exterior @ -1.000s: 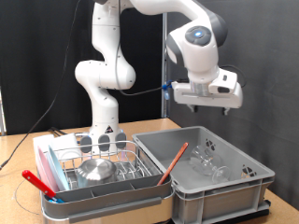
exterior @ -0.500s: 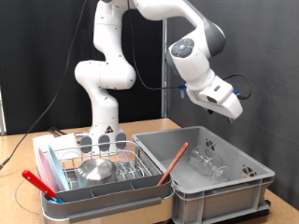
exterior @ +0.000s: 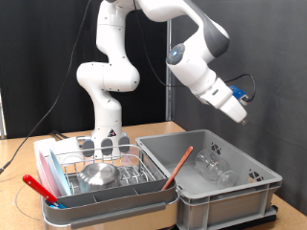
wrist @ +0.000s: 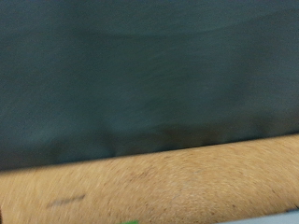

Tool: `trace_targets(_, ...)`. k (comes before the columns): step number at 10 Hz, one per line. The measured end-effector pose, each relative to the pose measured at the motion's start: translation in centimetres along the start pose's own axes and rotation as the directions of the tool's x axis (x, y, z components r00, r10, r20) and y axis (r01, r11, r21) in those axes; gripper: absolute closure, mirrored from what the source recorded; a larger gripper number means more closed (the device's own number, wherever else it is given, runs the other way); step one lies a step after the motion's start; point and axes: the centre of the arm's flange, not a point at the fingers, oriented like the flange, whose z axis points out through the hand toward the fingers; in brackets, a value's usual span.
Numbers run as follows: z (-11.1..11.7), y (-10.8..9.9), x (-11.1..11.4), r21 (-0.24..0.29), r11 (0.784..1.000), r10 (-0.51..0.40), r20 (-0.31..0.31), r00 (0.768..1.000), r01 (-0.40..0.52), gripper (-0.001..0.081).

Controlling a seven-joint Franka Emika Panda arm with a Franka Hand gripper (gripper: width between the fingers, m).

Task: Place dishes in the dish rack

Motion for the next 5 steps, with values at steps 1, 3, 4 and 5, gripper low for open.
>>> trace_targets(1,-0.3,0.1,-0.1,-0.028,0.994,0.105,-0.033,0.994,-0.105,0.0001)
trace_targets(3,-1.6,0.6,-1.2,-0.099,0.948,0.298,-0.047,0.953,-0.302,0.0001)
trace_targets(4,-2.5,0.0,-2.0,-0.158,0.918,0.363,-0.038,0.931,-0.365,0.0001)
trace_targets(5,-2.3,0.0,-1.9,-0.135,0.928,0.344,-0.049,0.938,-0.347,0.0001)
